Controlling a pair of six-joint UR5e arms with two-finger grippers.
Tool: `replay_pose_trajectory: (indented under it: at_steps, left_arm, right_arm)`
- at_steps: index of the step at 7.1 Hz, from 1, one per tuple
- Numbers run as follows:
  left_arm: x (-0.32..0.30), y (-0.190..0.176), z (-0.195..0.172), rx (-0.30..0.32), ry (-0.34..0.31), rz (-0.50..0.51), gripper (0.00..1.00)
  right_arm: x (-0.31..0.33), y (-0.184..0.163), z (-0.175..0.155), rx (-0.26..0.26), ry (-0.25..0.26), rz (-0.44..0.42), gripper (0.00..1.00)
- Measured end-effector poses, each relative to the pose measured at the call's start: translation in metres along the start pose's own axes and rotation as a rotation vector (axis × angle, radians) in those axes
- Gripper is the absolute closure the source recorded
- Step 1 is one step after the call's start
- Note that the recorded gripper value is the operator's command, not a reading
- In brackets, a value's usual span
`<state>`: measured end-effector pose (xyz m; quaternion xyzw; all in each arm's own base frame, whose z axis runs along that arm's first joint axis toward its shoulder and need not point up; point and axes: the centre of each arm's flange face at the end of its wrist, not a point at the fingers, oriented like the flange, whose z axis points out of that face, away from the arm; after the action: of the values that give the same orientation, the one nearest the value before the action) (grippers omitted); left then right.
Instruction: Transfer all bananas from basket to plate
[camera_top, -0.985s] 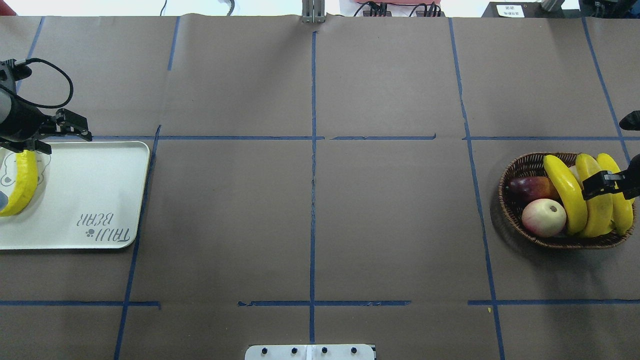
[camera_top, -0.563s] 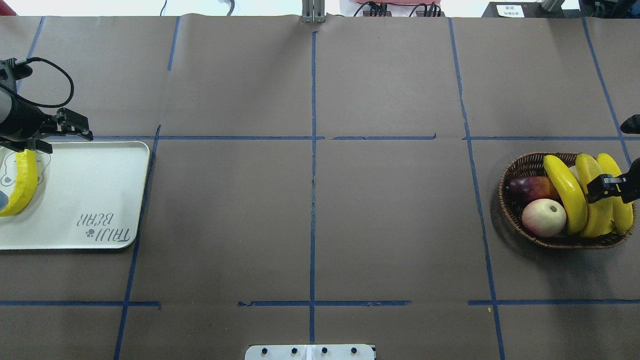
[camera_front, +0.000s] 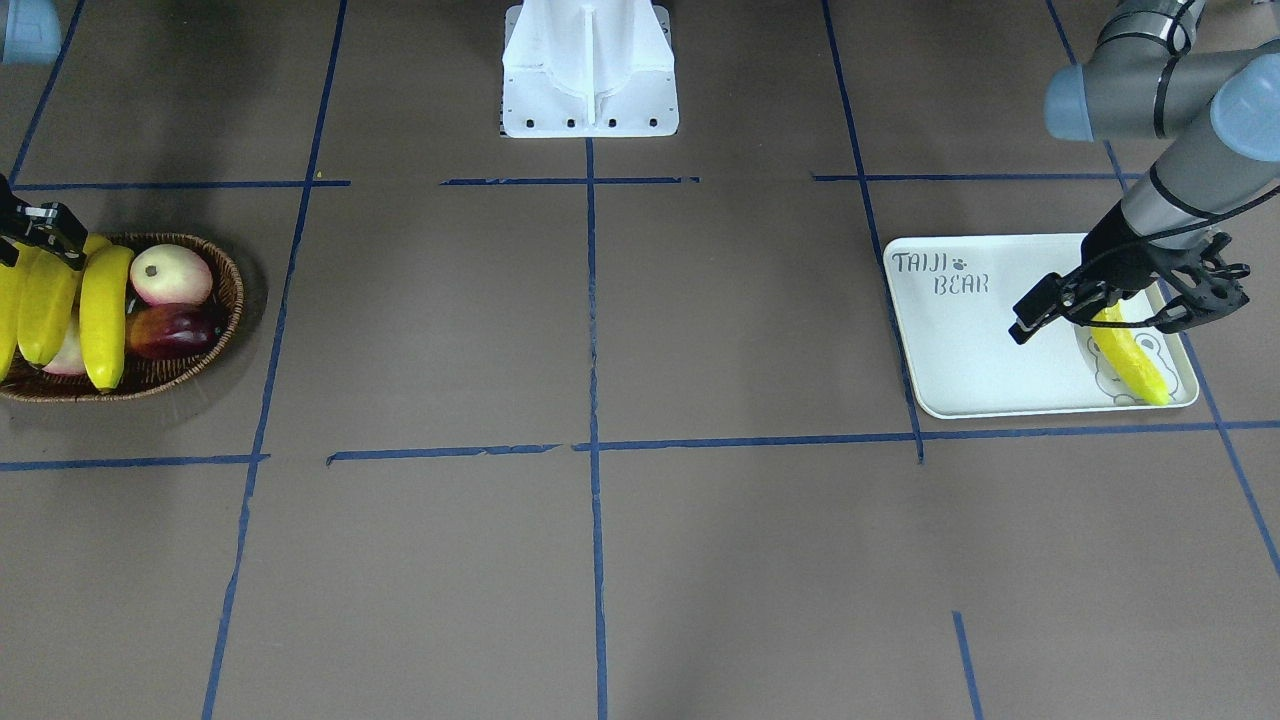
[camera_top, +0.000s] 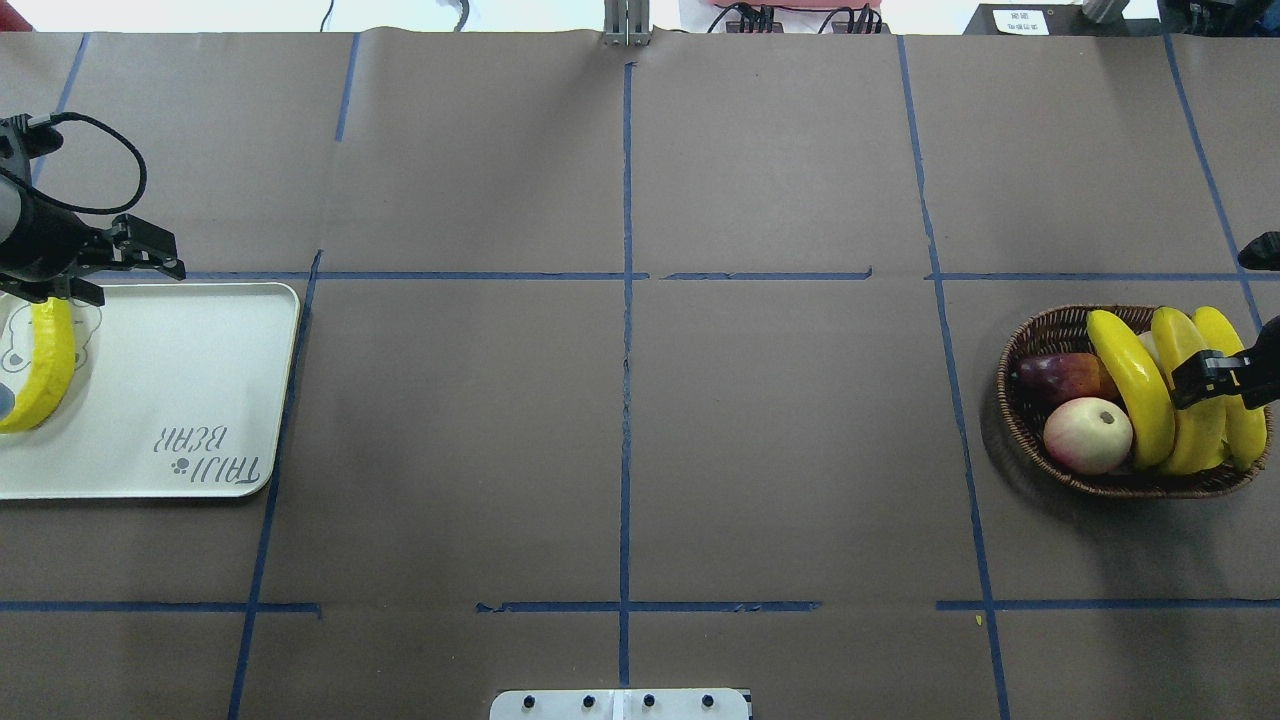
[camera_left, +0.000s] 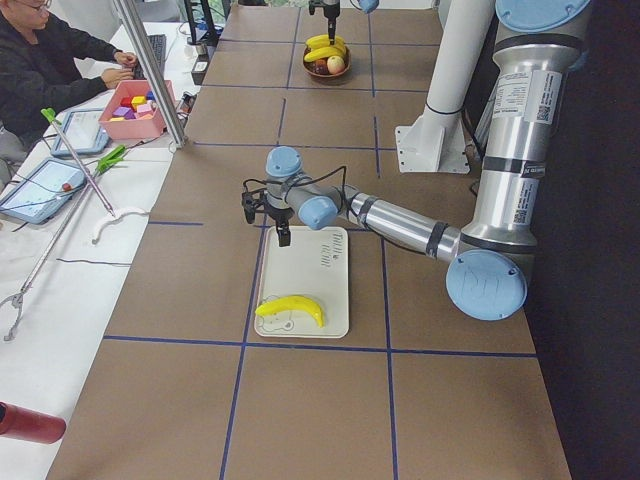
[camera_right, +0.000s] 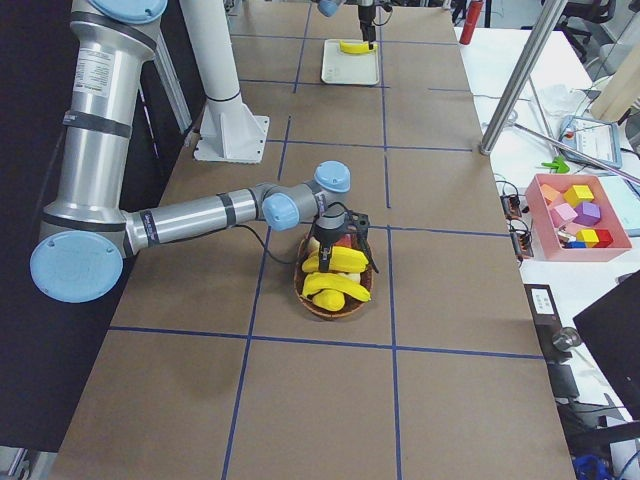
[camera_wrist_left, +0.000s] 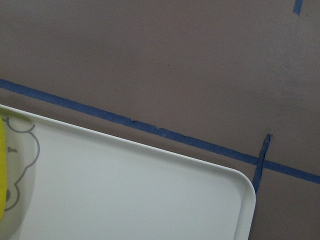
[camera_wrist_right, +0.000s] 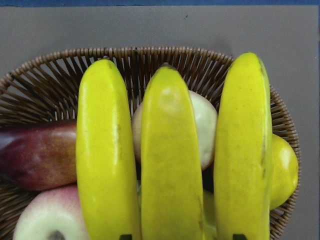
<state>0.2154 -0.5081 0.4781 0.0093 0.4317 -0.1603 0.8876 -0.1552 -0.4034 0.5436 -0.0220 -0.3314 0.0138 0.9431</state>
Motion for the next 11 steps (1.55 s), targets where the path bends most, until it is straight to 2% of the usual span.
replay_pose_trajectory:
  at_steps: [3, 5, 6, 9, 10, 11]
  left_arm:
    - [0.000, 0.000, 0.000, 0.000, 0.000, 0.000, 0.01]
    - [0.000, 0.000, 0.000, 0.000, 0.000, 0.000, 0.01]
    - [0.000, 0.000, 0.000, 0.000, 0.000, 0.001, 0.01]
    - [0.001, 0.001, 0.001, -0.002, 0.000, 0.002, 0.01]
    - [0.001, 0.001, 0.001, -0.002, 0.000, 0.002, 0.01]
    - [0.000, 0.001, 0.001, -0.002, -0.001, 0.001, 0.01]
  right_arm:
    - [-0.004, 0.002, 0.004, -0.009, 0.002, -0.007, 0.28]
    - [-0.005, 0.003, 0.005, -0.012, 0.003, -0.010, 0.77]
    - [-0.005, 0.003, 0.004, -0.013, 0.003, -0.010, 0.98]
    - [-0.006, 0.003, 0.002, -0.008, 0.000, -0.014, 1.00]
    - [-0.009, 0.007, -0.010, 0.010, -0.013, -0.022, 1.00]
    - [-0.008, 0.015, -0.038, 0.051, -0.033, -0.024, 1.00]
